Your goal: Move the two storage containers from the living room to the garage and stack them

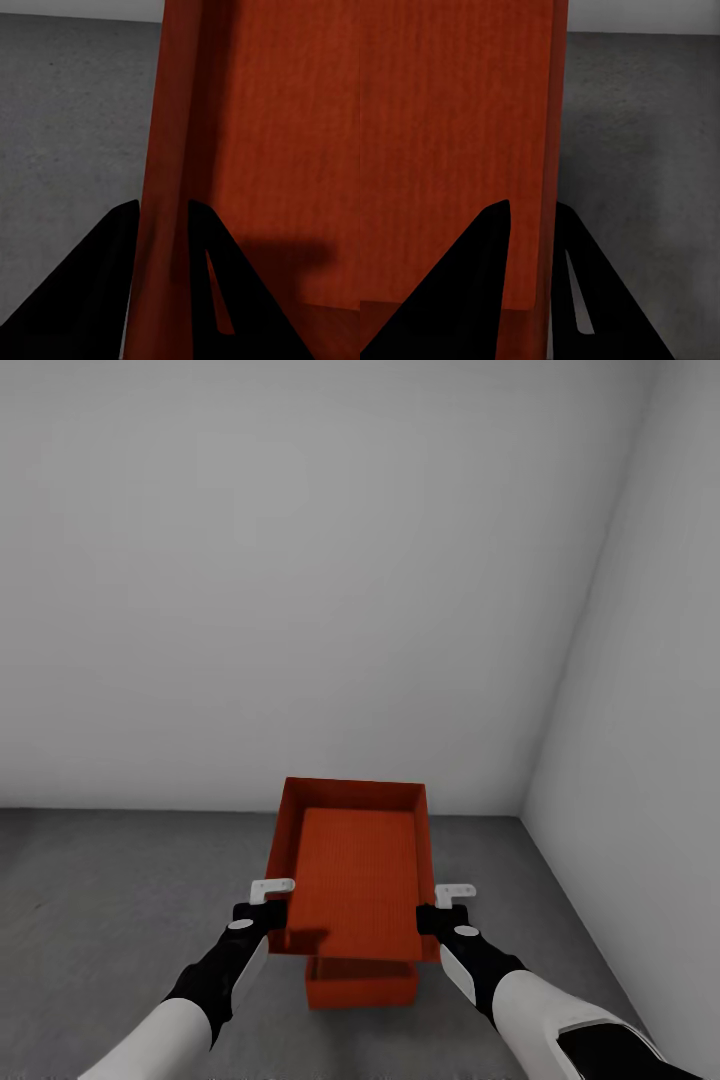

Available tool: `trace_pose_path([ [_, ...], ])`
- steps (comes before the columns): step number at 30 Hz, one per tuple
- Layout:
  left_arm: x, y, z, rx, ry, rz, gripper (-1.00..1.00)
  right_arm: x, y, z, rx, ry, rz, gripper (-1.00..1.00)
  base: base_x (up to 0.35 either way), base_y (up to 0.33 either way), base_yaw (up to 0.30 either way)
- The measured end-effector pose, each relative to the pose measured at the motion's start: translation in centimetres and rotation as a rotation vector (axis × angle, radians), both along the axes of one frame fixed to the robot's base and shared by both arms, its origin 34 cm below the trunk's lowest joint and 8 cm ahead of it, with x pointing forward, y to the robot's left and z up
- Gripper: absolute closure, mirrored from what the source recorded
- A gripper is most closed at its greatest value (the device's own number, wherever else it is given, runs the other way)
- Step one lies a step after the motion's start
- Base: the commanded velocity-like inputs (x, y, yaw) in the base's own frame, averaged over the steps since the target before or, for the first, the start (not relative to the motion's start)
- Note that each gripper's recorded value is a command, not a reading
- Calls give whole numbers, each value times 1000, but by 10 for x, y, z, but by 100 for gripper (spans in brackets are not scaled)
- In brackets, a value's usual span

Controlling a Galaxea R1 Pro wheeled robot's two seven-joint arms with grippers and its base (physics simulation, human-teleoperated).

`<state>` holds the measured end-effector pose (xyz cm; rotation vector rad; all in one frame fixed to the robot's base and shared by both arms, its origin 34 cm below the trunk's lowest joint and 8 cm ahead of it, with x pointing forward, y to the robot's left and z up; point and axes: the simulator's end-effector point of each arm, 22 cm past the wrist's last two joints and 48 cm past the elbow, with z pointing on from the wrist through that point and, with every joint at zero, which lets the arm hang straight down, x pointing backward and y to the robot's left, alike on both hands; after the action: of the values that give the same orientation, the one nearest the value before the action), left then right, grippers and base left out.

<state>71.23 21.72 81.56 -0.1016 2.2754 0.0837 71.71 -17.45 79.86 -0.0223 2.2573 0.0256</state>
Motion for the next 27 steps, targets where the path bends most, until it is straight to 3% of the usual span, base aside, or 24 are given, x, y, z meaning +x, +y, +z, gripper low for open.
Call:
trace_pose_path([
  [27, -8, 0, -27, -2, 48, 2, 100, -8, 0, -26, -2, 48, 2, 100, 19, 0, 0],
])
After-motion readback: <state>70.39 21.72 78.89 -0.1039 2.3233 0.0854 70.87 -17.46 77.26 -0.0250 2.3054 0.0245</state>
